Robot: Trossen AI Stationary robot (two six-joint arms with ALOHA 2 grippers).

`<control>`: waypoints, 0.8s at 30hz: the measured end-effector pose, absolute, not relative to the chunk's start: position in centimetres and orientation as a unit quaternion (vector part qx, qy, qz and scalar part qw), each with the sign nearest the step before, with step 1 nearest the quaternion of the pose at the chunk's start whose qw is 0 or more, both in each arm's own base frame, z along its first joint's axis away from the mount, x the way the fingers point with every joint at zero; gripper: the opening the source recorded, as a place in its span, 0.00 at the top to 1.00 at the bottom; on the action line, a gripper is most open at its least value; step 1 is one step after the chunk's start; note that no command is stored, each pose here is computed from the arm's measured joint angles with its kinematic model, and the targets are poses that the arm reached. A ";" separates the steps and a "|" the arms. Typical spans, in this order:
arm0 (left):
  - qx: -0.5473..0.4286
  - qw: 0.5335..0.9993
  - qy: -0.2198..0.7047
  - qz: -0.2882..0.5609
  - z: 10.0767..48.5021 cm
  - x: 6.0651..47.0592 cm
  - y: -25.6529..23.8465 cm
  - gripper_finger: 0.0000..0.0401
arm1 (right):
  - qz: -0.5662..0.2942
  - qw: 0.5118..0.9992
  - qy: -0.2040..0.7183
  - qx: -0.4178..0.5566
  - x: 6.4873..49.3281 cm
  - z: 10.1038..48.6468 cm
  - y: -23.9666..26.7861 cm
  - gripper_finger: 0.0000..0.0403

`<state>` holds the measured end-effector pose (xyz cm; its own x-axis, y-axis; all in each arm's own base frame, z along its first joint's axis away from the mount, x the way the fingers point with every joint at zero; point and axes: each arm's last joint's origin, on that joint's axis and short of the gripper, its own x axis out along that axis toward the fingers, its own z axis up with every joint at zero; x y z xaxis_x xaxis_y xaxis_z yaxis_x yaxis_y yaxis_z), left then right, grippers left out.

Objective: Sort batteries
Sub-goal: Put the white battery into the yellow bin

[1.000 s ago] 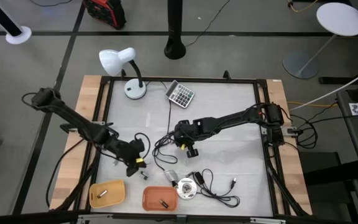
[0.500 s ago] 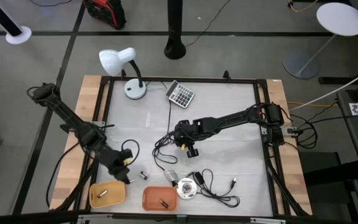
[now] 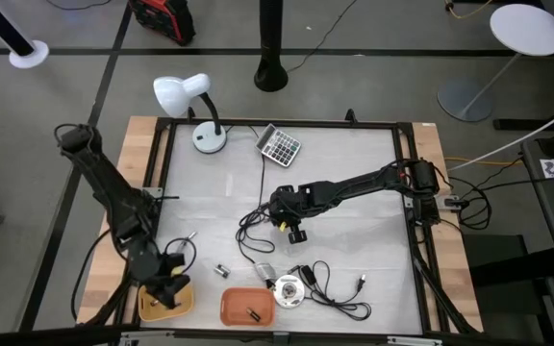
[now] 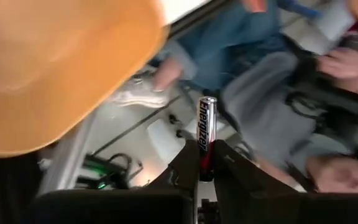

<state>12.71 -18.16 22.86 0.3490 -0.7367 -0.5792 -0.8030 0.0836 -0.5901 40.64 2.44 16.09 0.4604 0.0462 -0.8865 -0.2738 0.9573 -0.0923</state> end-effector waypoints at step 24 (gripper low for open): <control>-0.593 0.519 0.607 0.100 20.2 12.3 -18.3 0.87 | 0.095 0.847 0.510 -0.113 40.7 16.0 2.4 0.68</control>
